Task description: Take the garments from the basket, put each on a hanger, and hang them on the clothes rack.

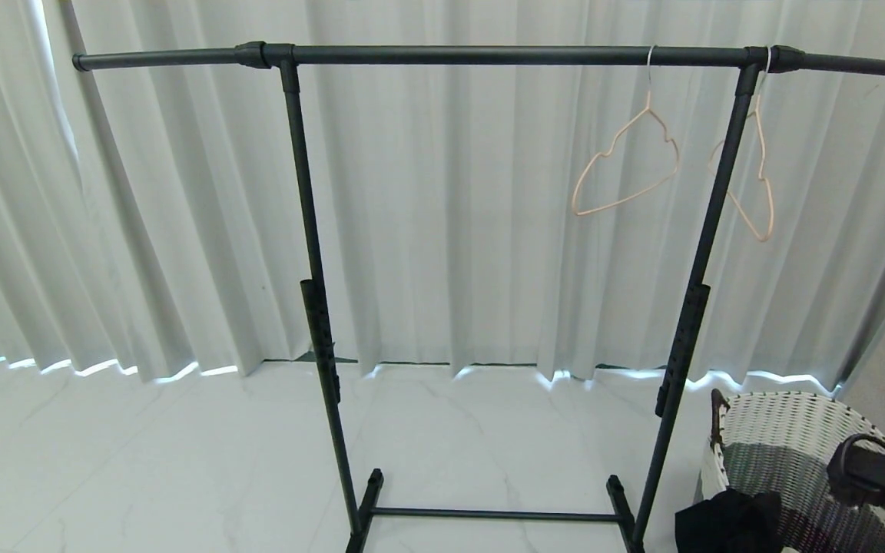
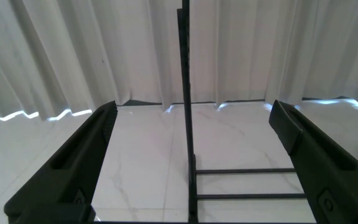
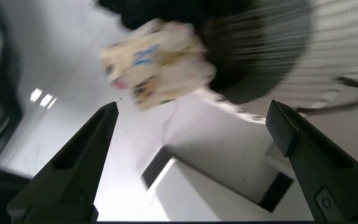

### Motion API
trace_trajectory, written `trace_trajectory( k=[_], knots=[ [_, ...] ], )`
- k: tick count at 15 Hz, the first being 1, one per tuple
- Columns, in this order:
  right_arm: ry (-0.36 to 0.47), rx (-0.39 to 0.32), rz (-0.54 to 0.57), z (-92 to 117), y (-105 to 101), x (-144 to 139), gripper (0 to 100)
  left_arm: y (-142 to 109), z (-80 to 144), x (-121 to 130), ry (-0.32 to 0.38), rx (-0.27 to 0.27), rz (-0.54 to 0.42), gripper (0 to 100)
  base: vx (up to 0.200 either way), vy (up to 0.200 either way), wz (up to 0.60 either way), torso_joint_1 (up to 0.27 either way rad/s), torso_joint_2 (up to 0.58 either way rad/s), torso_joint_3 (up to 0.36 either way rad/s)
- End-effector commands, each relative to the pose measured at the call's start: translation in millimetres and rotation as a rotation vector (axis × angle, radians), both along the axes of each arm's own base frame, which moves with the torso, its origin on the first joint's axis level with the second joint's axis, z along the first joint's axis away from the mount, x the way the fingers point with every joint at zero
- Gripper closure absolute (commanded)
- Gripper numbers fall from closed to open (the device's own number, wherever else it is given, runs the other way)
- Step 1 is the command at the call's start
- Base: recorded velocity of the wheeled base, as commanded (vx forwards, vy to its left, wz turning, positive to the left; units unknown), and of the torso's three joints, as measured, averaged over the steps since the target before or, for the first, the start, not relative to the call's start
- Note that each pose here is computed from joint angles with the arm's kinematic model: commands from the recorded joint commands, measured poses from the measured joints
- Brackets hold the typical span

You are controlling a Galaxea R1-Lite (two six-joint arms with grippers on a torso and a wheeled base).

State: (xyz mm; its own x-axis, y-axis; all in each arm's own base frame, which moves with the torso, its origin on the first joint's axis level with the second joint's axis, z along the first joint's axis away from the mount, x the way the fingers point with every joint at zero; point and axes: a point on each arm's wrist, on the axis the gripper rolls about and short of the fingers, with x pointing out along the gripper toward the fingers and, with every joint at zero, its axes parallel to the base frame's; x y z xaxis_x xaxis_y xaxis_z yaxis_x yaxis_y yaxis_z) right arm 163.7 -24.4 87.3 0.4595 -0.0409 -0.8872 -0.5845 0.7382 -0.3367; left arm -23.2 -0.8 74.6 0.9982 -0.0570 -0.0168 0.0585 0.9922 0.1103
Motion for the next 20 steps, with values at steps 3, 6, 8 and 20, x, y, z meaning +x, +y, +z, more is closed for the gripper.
trace_trajectory(
  k=[3, 6, 8, 20],
  knots=[
    [0.163, 0.020, 0.040, -31, 6, -4, 0, 0, 0, 0, 0.000, 0.001, 0.000, 0, 0.000, 0.000, 0.00, 0.000, 0.00, 0.000],
    [0.174, 0.015, 0.064, -51, 8, 3, 0, 0, 0, 0, 0.000, 0.002, 0.000, 0, 0.000, 0.000, 0.00, 0.000, 0.00, 0.000],
    [0.149, 0.002, 0.067, -66, 6, 13, 0, 0, 0, 0, 0.000, 0.002, 0.000, 0, 0.000, 0.000, 0.00, 0.000, 0.00, 0.000],
    [0.033, -0.086, 0.028, -87, 2, 34, 100, 0, 0, 0, 0.000, 0.004, 0.000, 0, 0.000, 0.000, 0.00, 0.000, 0.00, 0.000]
  ],
)
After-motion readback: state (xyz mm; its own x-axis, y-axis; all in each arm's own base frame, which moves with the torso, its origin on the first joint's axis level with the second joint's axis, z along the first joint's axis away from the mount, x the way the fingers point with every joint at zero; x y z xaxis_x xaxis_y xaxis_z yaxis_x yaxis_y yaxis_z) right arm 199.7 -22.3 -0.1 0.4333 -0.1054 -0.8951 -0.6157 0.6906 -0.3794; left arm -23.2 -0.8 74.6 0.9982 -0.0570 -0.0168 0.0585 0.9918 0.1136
